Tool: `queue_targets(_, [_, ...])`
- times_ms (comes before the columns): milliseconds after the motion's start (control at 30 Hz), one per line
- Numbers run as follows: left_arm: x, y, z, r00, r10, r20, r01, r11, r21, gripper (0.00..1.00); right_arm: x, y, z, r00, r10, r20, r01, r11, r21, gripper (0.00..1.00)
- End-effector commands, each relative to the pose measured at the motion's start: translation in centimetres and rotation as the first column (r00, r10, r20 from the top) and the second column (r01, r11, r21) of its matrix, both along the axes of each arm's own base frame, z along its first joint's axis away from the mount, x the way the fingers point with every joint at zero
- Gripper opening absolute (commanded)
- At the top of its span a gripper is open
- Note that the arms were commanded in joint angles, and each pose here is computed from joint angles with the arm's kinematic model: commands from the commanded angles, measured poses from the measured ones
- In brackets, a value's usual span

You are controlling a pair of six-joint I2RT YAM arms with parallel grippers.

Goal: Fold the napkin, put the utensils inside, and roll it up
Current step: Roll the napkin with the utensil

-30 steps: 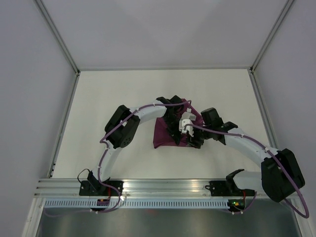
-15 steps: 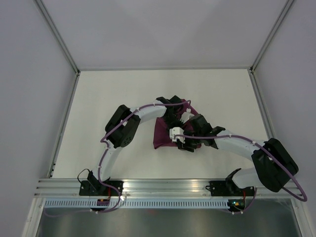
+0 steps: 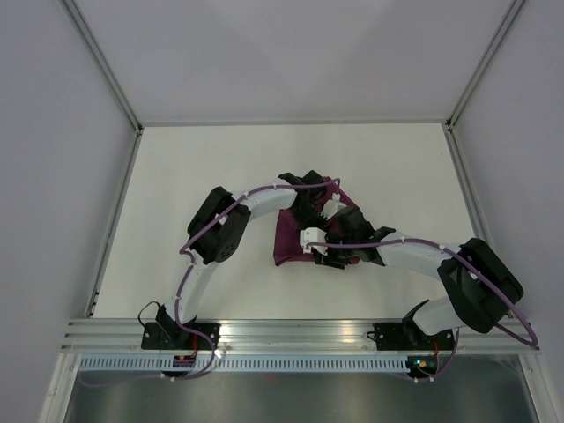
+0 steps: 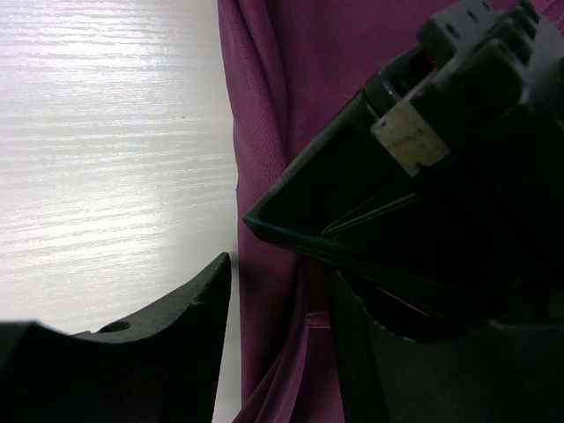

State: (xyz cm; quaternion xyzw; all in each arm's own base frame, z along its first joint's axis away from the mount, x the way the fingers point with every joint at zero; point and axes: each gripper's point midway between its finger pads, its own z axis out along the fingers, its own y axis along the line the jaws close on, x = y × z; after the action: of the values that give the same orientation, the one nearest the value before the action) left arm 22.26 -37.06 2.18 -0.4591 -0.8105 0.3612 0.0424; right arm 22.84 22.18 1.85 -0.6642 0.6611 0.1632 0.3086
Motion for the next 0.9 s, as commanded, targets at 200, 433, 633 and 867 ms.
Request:
queue_targets(200, [0.1, 0.5, -1.2, 0.999, 0.020, -0.029, -0.019, 0.999, 0.045, 0.05, -0.2, -0.5, -1.5, 1.000, 0.012, 0.003, -0.012, 0.999, -0.040, 0.33])
queue_targets(433, [0.5, 0.1, 0.2, 0.998, 0.031, -0.051, -0.031, 0.999, -0.006, 0.25, -0.8, -1.2, -2.1, 0.999, 0.032, -0.019, -0.033, 0.996, -0.080, 0.09])
queue_targets(633, [1.7, -0.4, 3.3, 0.994, 0.067, -0.083, -0.076, 0.990, -0.116, 0.37, -1.7, -1.2, -2.2, 0.995, 0.058, -0.085, -0.065, 0.995, -0.075, 0.03])
queue_targets(867, [5.1, 0.6, 5.4, 0.971, 0.219, -0.097, -0.233, 0.958, -0.165, 0.36, -2.5, -1.4, -2.3, 0.966, 0.093, -0.242, -0.107, 0.993, -0.045, 0.01])
